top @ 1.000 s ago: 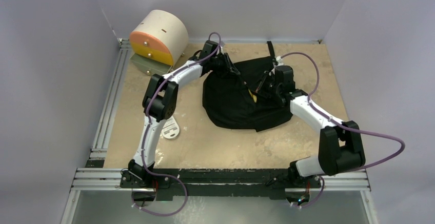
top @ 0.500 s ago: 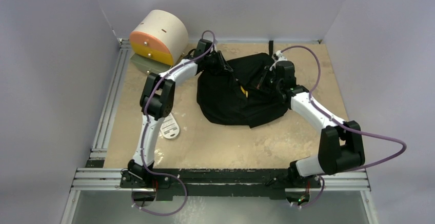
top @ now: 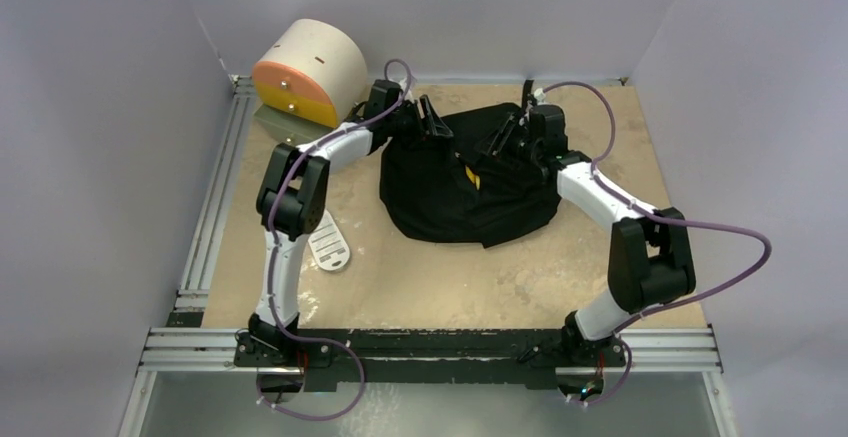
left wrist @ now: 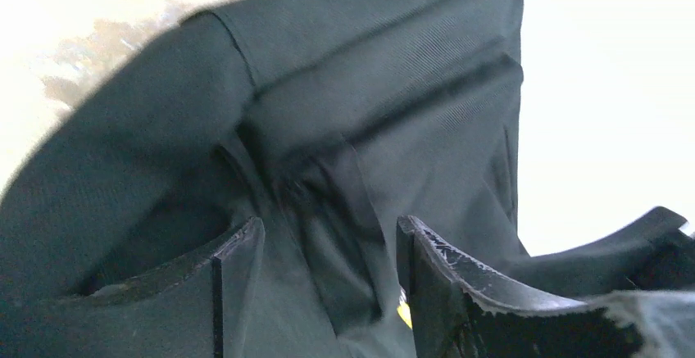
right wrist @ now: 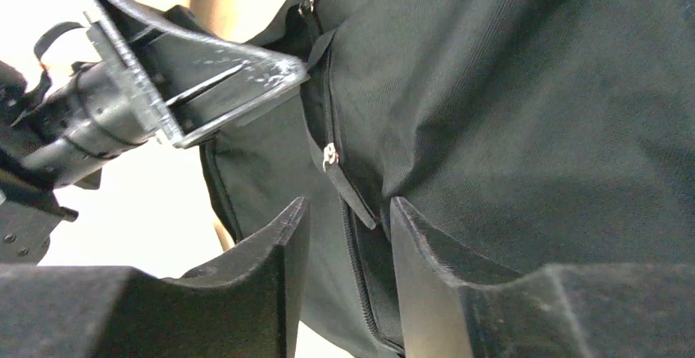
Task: Pack the student bag
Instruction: Zip the student bag at the center of the board.
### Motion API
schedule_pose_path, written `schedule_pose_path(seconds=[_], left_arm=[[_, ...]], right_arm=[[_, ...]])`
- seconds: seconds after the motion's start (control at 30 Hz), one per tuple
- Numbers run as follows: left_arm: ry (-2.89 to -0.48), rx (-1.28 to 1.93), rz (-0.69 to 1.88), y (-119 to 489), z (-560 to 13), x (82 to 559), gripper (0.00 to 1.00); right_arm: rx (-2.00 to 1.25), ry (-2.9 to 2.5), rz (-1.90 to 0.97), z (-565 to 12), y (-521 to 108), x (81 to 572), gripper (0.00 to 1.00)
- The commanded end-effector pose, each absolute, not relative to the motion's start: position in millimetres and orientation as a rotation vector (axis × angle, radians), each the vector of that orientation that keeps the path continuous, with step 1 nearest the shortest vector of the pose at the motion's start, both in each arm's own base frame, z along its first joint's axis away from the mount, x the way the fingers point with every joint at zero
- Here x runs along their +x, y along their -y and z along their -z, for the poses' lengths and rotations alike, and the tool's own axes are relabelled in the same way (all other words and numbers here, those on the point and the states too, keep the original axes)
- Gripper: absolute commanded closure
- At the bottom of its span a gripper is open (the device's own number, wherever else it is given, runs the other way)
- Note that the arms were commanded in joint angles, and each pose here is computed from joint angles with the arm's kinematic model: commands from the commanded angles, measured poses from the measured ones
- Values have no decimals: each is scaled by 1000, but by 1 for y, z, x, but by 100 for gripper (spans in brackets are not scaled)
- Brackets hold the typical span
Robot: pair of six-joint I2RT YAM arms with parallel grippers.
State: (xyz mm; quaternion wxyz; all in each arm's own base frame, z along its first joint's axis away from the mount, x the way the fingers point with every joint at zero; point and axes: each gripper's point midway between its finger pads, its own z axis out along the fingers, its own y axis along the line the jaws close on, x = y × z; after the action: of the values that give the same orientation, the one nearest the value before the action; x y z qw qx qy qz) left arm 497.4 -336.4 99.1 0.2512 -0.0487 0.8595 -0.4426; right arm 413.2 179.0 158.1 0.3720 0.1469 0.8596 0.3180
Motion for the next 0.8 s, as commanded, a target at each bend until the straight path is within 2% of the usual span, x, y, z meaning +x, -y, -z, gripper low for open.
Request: schedule_pose_path(seconds=[0.0, 0.37, 0.67, 0.77], left_arm=[[-2166, 28, 1298, 342, -175, 478, 39], [-2255, -37, 1288, 353, -142, 451, 37], [-2286, -53, 1191, 355, -121, 491, 37], [-2301, -44, 1194, 358, -116, 499, 43]], right_arm=[[416, -2171, -940, -165, -193, 417, 54], [415, -2258, -955, -125, -203, 411, 55], [486, -2275, -664, -85, -165, 412, 56], [472, -2267, -607, -81, -160, 414, 57]])
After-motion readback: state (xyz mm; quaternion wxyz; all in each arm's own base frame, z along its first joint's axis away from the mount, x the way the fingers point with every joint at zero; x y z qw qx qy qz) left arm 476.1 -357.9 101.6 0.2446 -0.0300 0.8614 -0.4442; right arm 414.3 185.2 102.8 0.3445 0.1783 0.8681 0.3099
